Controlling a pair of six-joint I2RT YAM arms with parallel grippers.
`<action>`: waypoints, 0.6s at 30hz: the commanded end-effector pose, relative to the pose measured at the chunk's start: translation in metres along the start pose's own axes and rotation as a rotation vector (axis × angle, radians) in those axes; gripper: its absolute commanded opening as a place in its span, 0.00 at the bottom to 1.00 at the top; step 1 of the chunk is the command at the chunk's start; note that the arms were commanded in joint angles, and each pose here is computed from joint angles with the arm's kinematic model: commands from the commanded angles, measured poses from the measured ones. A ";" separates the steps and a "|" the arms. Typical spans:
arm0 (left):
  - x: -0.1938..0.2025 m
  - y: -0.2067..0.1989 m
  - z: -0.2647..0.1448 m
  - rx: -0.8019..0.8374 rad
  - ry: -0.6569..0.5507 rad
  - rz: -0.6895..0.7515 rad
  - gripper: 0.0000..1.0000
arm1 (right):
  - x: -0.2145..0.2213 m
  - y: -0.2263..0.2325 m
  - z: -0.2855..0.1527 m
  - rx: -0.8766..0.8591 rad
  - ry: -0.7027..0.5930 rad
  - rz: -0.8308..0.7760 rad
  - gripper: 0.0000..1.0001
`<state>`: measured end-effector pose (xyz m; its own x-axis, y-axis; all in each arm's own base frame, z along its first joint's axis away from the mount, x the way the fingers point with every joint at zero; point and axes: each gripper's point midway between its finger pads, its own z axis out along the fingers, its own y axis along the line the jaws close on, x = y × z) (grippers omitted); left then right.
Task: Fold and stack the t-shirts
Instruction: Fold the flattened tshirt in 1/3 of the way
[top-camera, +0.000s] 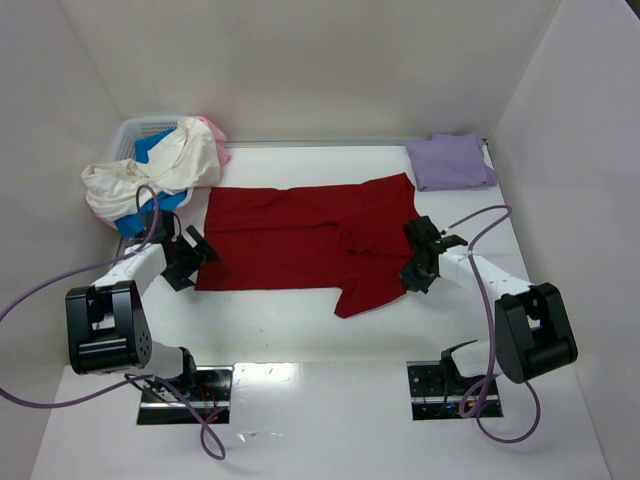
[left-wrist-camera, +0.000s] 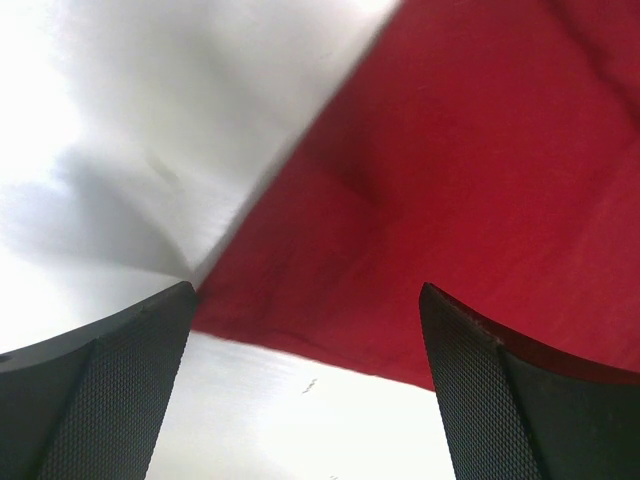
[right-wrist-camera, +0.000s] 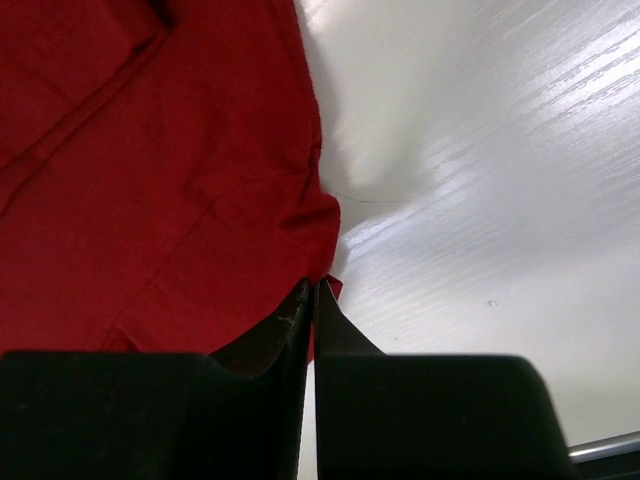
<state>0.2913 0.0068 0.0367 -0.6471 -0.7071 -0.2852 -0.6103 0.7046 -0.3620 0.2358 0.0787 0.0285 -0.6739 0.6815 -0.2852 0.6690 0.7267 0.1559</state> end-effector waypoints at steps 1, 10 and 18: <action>0.009 0.019 -0.006 -0.091 0.006 -0.043 1.00 | -0.010 0.014 -0.007 -0.069 -0.057 0.027 0.05; 0.014 0.036 -0.003 -0.153 -0.030 -0.108 0.96 | -0.010 0.020 -0.007 -0.086 -0.045 0.028 0.08; 0.014 0.035 0.003 -0.144 -0.025 -0.108 0.80 | -0.011 0.021 -0.009 -0.094 -0.050 0.030 0.08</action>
<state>0.2617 0.0196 0.0216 -0.5821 -0.7653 -0.2748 -0.7215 0.6420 -0.2595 0.2427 0.0838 0.0328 -0.6643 0.6888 -0.2901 0.6620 0.7225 0.1996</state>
